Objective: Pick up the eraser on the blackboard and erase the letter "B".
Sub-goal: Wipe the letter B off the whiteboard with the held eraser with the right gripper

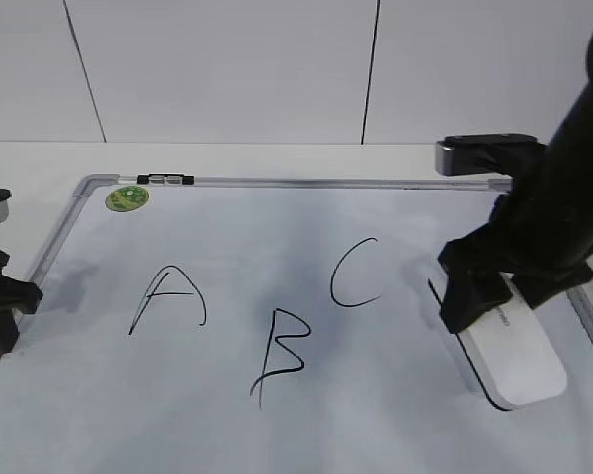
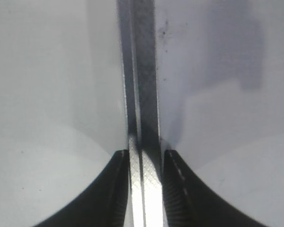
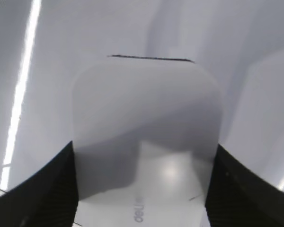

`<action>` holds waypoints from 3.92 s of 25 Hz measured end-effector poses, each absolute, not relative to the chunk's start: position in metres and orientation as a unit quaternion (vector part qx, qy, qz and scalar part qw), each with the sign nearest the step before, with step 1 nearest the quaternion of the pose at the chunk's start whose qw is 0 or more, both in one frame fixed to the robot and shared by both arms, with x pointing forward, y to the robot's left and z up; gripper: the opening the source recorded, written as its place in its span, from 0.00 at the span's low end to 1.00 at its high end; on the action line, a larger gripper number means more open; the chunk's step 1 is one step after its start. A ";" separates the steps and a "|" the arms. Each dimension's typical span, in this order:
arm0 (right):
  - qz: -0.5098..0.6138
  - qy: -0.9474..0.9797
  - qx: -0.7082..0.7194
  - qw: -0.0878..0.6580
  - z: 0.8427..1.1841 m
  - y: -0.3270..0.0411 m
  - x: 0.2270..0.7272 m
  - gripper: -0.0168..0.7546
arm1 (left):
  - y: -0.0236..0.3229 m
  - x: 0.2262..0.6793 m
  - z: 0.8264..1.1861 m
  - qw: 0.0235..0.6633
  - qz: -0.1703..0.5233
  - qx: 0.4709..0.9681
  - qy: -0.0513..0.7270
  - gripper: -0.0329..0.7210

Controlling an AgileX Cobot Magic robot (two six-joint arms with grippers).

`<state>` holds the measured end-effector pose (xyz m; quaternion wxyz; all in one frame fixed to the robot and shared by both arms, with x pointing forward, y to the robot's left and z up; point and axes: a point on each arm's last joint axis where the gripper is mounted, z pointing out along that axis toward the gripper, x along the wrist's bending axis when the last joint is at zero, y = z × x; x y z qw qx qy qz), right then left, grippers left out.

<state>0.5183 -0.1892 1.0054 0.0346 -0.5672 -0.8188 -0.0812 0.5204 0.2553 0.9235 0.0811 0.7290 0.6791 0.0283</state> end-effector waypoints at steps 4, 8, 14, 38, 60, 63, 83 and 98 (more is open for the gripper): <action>-0.079 -0.838 -0.539 0.040 1.004 -0.157 0.533 0.70 | 0.255 0.520 0.923 0.081 0.028 0.729 0.679 0.28; -0.060 -0.859 -0.506 0.054 0.994 -0.121 0.547 0.70 | 0.255 0.520 0.923 0.081 0.028 0.729 0.679 0.28; -0.049 -0.880 -0.471 0.051 0.987 -0.068 0.569 0.70 | 0.255 0.520 0.924 0.081 0.028 0.729 0.679 0.28; -0.016 -0.888 -0.459 0.005 0.954 -0.030 0.590 0.70 | 0.255 0.520 0.923 0.078 0.025 0.729 0.679 0.28; 0.000 -0.918 -0.397 0.024 0.943 0.020 0.549 0.70 | 0.256 0.519 0.923 0.074 0.026 0.732 0.677 0.28; 0.004 -0.917 -0.398 0.015 0.943 0.019 0.550 0.70 | 0.256 0.520 0.924 0.074 0.027 0.733 0.676 0.28; 0.022 -0.897 -0.440 -0.021 0.943 -0.014 0.579 0.70 | 0.256 0.520 0.924 0.074 0.027 0.733 0.676 0.28; 0.020 -0.887 -0.461 -0.014 0.943 -0.029 0.592 0.70 | 0.256 0.520 0.924 0.074 0.027 0.733 0.676 0.28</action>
